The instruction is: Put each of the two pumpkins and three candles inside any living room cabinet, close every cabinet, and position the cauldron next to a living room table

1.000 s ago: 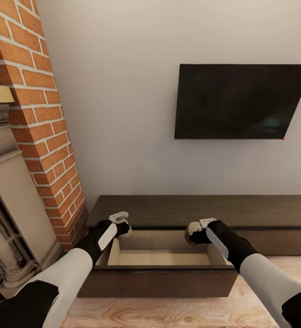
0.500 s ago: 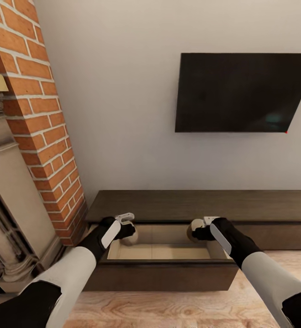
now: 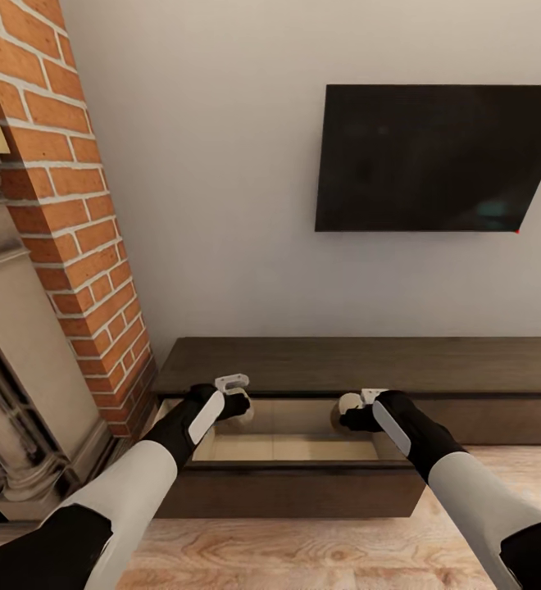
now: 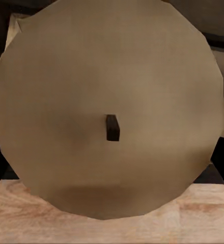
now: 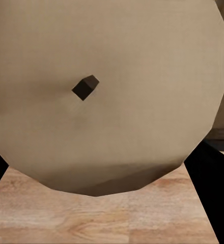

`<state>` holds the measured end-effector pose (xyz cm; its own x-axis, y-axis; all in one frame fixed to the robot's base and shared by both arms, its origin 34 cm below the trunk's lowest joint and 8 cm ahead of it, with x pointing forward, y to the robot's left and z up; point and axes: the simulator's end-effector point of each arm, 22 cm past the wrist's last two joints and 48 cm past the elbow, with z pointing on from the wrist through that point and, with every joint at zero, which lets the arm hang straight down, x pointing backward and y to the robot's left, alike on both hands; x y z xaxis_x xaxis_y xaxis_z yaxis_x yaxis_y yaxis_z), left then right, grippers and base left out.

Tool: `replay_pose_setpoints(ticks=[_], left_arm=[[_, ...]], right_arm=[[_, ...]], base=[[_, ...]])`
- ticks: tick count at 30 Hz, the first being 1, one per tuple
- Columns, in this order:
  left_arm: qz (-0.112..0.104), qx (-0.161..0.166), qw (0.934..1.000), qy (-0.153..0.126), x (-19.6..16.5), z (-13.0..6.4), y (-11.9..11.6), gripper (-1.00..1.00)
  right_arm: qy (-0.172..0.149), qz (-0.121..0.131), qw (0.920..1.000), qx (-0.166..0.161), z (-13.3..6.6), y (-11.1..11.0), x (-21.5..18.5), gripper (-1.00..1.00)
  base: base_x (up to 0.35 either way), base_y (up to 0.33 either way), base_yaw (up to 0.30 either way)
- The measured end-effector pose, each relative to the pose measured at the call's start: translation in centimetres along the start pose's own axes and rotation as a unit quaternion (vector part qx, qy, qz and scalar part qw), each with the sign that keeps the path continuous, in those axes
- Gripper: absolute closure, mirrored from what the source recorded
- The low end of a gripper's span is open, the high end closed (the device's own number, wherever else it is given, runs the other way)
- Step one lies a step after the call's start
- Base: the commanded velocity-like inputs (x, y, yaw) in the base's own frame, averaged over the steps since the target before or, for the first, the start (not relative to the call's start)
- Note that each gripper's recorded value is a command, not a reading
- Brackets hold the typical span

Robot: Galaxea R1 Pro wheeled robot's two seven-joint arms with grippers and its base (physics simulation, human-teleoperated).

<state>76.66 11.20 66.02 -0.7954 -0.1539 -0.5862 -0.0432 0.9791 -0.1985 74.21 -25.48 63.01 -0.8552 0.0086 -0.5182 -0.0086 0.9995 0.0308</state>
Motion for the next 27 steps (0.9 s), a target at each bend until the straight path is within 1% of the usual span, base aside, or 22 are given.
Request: replay_pose_setpoints(ticks=[2,5,8,15,27], left_arm=[[0.004,-0.001,0.9999,-0.014,-0.51,0.01,-0.15,1.00],[0.003,0.000,0.9999,-0.017,-0.60,0.02,-0.18,1.00],[0.004,-0.001,0.9999,-0.016,-0.57,0.04,-0.11,1.00],[0.005,-0.002,0.9999,-0.013,-0.39,0.06,-0.01,1.00],[0.005,-0.001,1.0000,-0.008,-0.07,0.16,-0.02,1.00]], right_arm=[[0.000,0.000,1.0000,-0.002,0.01,0.23,0.03,1.00],[0.000,-0.001,1.0000,-0.001,0.02,0.23,0.03,1.00],[0.000,-0.001,1.0000,-0.001,0.02,0.24,0.05,1.00],[0.000,-0.001,1.0000,-0.001,-0.01,0.24,0.05,1.00],[0.001,-0.002,1.0000,-0.001,0.03,0.25,0.07,1.00]], base=[[0.000,0.000,0.000],[0.000,0.000,0.000],[0.044,0.000,0.000],[0.220,0.000,0.000],[0.015,0.000,0.000]])
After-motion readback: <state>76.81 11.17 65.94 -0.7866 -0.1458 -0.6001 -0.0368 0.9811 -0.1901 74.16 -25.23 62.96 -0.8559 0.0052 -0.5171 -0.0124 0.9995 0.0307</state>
